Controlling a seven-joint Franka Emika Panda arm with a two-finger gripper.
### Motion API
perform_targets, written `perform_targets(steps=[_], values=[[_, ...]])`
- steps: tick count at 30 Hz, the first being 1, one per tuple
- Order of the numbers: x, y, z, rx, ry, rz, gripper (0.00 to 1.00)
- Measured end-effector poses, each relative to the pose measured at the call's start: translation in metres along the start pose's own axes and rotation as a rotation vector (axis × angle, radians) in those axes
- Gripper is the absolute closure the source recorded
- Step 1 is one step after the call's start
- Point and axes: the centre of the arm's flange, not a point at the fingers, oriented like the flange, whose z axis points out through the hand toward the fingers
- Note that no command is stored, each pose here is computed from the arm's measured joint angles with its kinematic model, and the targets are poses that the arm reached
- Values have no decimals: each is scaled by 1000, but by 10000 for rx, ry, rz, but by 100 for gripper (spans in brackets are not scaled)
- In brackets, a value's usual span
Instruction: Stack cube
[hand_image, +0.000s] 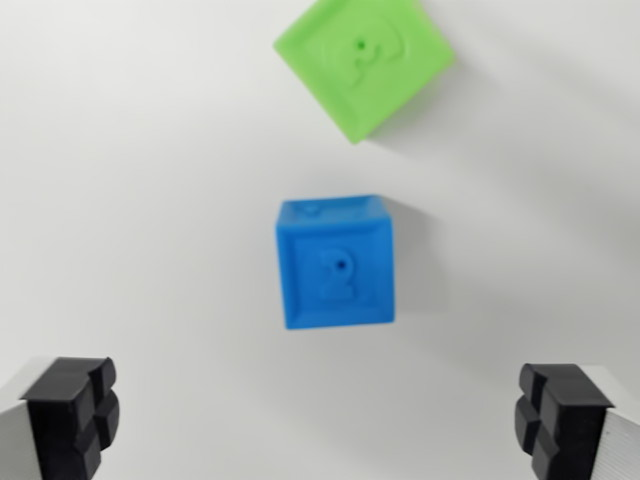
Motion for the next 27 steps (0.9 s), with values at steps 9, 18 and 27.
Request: perform_targets(steps=[9,18,27], values=[[-6,23,29,15,-78,-800,0],[-6,20,69,15,-114,-859,0],[-7,20,105,17,-112,-862,0]])
